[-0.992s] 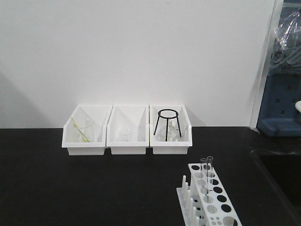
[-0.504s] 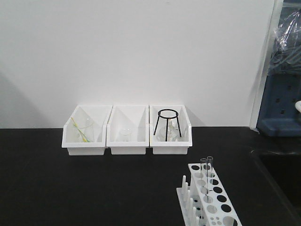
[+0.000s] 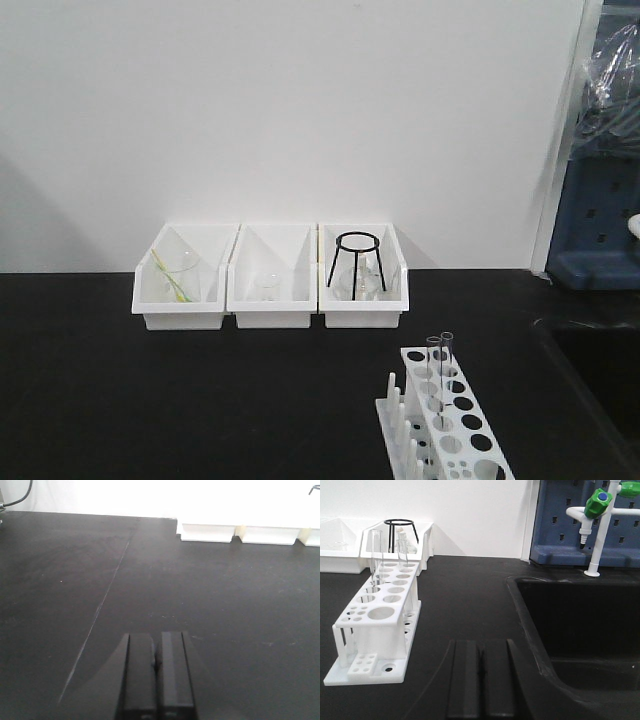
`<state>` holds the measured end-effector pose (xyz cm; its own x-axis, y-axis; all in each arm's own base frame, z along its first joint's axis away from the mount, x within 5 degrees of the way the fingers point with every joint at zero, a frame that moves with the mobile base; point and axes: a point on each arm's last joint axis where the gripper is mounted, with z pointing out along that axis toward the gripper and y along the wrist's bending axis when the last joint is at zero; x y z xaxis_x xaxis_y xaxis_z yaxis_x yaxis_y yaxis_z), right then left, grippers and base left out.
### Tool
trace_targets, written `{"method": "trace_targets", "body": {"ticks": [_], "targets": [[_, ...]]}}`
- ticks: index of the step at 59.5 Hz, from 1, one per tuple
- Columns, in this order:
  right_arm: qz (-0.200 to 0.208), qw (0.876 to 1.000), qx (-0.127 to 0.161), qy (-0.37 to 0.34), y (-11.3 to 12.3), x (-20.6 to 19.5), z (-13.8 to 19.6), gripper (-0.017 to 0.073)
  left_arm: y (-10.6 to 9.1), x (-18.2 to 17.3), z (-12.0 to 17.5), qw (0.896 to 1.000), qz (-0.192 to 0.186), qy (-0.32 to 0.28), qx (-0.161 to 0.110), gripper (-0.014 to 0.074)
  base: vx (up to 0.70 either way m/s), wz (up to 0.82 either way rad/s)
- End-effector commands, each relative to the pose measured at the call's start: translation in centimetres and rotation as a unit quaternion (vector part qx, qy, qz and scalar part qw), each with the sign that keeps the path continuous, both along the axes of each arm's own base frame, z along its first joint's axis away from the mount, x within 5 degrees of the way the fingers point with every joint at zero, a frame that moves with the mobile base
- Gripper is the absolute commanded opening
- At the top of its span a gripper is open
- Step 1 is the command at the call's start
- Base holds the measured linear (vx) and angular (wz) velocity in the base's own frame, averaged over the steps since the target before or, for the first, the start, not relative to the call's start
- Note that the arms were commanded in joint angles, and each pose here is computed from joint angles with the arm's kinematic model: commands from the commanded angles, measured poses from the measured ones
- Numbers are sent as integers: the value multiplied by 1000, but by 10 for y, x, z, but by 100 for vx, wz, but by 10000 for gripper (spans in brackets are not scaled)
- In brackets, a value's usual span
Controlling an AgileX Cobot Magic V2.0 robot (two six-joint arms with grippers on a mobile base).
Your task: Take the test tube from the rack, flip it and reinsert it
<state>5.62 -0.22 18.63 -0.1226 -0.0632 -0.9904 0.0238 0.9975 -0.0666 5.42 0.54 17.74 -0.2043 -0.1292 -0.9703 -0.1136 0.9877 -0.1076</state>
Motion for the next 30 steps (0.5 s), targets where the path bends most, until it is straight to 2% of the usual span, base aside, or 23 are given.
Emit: {"method": "trace_targets", "body": {"ticks": [1,30], "targets": [[0,999,-1,-44,0,0,7,-12,-1,1,8,999,-6,-49,2,-6,0,0],[0,999,-1,-44,0,0,7,-12,-1,1,8,999,-6,-49,2,-6,0,0]]}}
